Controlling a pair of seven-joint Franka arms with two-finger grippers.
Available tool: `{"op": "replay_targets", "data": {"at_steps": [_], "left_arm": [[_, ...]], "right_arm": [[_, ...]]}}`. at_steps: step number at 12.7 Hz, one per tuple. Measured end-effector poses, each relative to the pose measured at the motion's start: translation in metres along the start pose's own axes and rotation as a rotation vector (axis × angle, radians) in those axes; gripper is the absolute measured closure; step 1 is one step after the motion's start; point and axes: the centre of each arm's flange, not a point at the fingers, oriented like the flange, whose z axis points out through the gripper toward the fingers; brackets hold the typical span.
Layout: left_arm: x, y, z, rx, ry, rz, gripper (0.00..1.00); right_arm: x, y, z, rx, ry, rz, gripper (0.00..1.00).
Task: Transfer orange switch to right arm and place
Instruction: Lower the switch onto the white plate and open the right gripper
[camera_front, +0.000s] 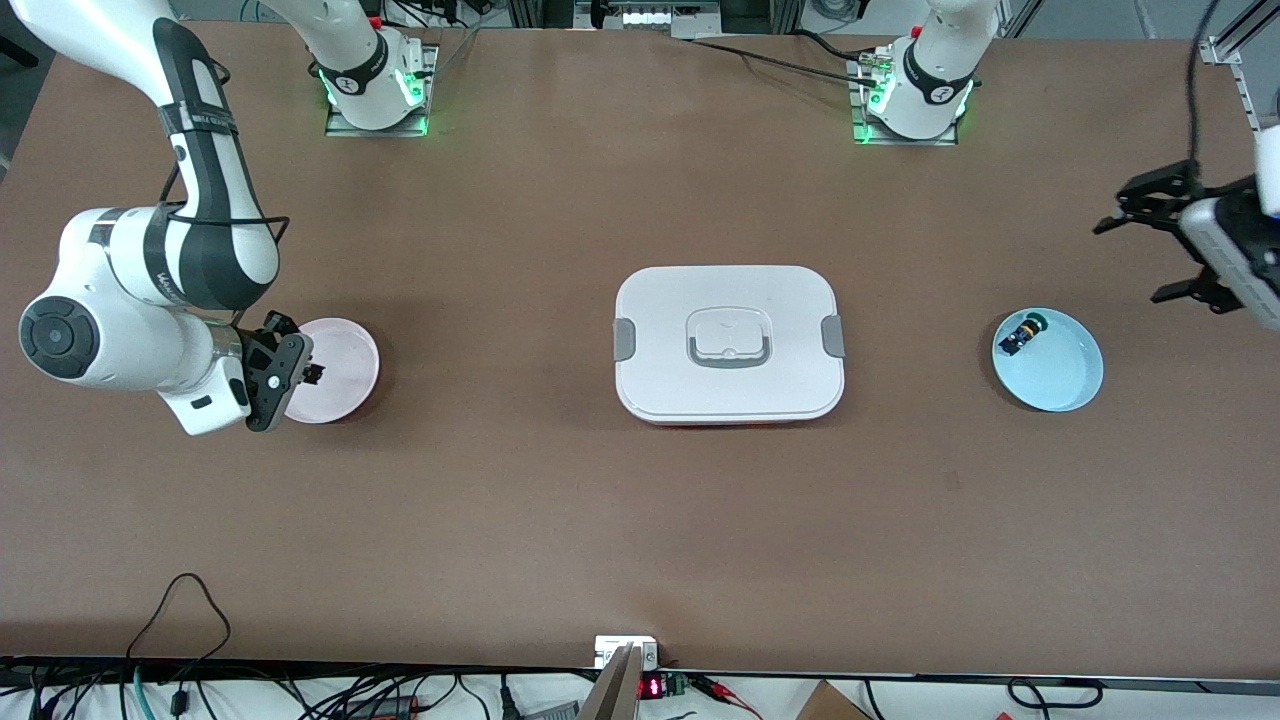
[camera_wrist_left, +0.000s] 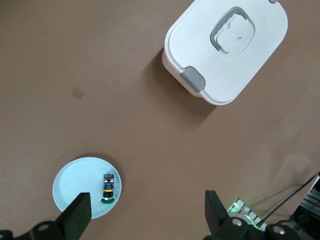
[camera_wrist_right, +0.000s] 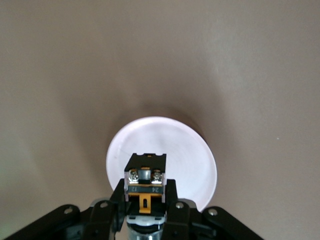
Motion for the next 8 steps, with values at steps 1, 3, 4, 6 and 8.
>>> {"op": "replay_targets", "data": {"at_steps": [1, 3, 4, 6, 8], "left_arm": [[0.014, 0.018, 0.003, 0.023, -0.027, -0.051, 0.0], [0.045, 0.066, 0.014, 0.079, -0.095, -0.184, 0.0], [0.059, 0.092, 0.018, 0.121, -0.12, -0.235, 0.0], [0.072, 0.124, 0.021, 0.178, -0.134, -0.284, 0.0], [0.061, 0.109, 0.017, 0.204, -0.13, -0.341, 0.0]], "right_arm": [[-0.009, 0.003, 0.009, -0.017, 0.0, -0.033, 0.66], [-0.023, 0.003, 0.028, -0.053, -0.019, -0.09, 0.66], [-0.027, 0.0, 0.037, -0.061, -0.03, -0.104, 0.66], [-0.03, -0.008, 0.055, -0.07, -0.036, -0.116, 0.66], [-0.033, -0.016, 0.078, -0.074, -0.035, -0.123, 0.66]]}}
